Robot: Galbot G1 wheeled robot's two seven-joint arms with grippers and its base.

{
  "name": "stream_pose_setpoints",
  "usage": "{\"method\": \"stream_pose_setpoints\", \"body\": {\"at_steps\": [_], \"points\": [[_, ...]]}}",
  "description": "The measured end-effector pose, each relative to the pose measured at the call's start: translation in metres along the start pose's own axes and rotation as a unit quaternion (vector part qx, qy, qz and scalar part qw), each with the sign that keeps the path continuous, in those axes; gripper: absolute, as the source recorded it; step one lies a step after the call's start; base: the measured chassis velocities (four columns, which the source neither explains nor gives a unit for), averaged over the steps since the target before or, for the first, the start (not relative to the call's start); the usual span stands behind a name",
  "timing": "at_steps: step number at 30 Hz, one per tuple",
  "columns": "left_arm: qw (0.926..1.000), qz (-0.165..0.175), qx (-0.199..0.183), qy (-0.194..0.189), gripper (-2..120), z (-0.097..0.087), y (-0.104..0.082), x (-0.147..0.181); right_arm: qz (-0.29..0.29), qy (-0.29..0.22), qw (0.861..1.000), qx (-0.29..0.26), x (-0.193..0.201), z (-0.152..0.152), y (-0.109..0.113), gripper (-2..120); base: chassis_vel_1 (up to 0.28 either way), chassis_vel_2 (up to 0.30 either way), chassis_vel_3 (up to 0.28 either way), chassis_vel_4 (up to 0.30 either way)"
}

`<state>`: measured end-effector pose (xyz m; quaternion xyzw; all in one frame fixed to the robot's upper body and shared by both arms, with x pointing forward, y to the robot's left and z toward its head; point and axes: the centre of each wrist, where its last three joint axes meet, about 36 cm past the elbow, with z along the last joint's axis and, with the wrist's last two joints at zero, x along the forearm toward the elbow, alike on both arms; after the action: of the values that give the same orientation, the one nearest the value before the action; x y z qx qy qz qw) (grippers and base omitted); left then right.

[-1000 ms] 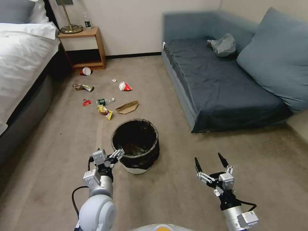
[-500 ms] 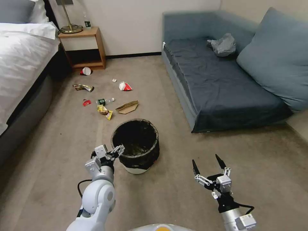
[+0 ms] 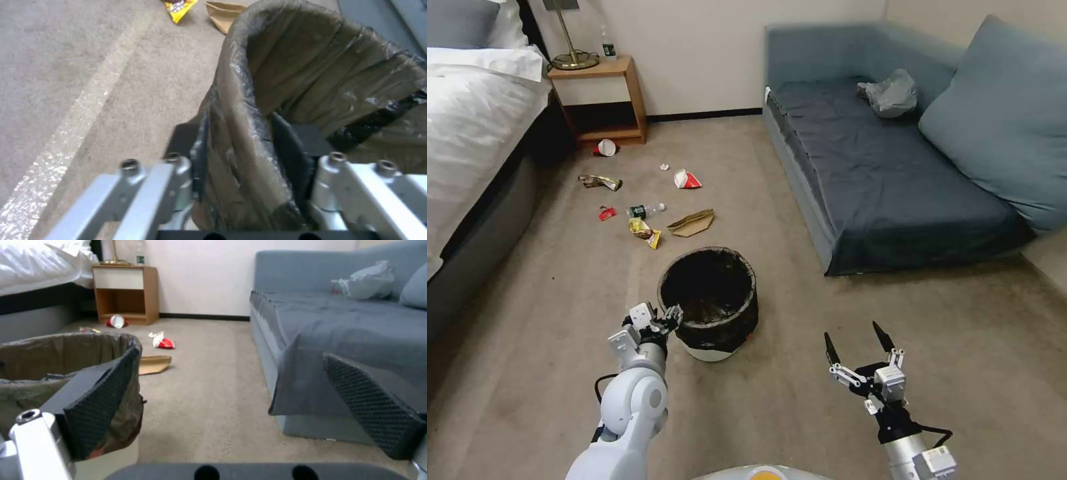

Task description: Pick up the trash can from the floor.

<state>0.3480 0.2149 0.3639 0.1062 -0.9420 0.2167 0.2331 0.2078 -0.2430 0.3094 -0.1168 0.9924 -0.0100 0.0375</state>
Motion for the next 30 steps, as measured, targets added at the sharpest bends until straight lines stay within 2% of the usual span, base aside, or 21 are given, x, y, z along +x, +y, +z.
{"method": "stream_pose_setpoints", "body": {"at_steps": [1,3,4,6,9,16,18,19,21,22,27,30], "points": [[1.0000,0.000,0.000,0.000,35,0.000,0.000,0.000,0.000,0.000,1.000,0.000,0.000,0.000,0.000,100,0.000,0.000,0.000,0.000],[1.0000,-0.001,0.003,0.000,22,0.004,0.001,0.000,0.000,0.001,1.000,0.000,0.001,0.001,-0.001,100,0.000,0.000,0.000,0.000],[1.0000,-0.001,0.003,0.000,22,0.004,0.001,0.000,0.000,0.001,1.000,0.000,0.001,0.001,-0.001,100,0.000,0.000,0.000,0.000],[1.0000,-0.002,0.005,-0.003,12,0.009,0.003,0.001,-0.001,0.001,1.000,0.000,0.001,0.001,-0.001,100,0.000,0.000,0.000,0.000],[1.0000,0.000,0.005,-0.006,7,0.012,0.003,0.001,-0.003,0.000,1.000,0.000,0.000,0.001,-0.001,100,0.000,0.000,0.000,0.000],[0.9995,-0.006,0.001,-0.031,6,0.012,0.005,0.005,-0.009,-0.001,1.000,0.001,0.001,0.001,-0.001,100,0.000,0.000,0.000,0.000],[0.9980,-0.003,0.002,-0.063,6,0.011,0.004,0.011,-0.010,-0.001,1.000,0.001,0.001,0.001,-0.001,100,0.000,0.000,0.000,0.000],[0.9980,-0.003,0.002,-0.063,6,0.011,0.004,0.011,-0.010,-0.001,1.000,0.001,0.001,0.001,-0.001,100,0.000,0.000,0.000,0.000],[0.9958,0.016,0.006,-0.090,6,0.006,0.001,0.022,-0.010,-0.001,1.000,0.002,0.001,0.001,-0.001,100,0.000,0.000,0.000,0.000],[0.9958,0.016,0.006,-0.090,6,0.006,0.001,0.022,-0.010,-0.001,1.000,0.002,0.001,0.001,-0.001,100,0.000,0.000,0.000,0.000],[0.9912,0.058,-0.014,-0.119,6,0.001,-0.004,0.044,-0.007,-0.005,1.000,0.003,0.001,0.000,-0.001,100,0.000,0.000,0.000,0.000],[0.9884,0.067,-0.027,-0.134,6,-0.002,-0.007,0.054,-0.002,-0.007,1.000,0.005,0.001,-0.002,-0.002,100,0.000,0.000,0.000,0.000]]}}
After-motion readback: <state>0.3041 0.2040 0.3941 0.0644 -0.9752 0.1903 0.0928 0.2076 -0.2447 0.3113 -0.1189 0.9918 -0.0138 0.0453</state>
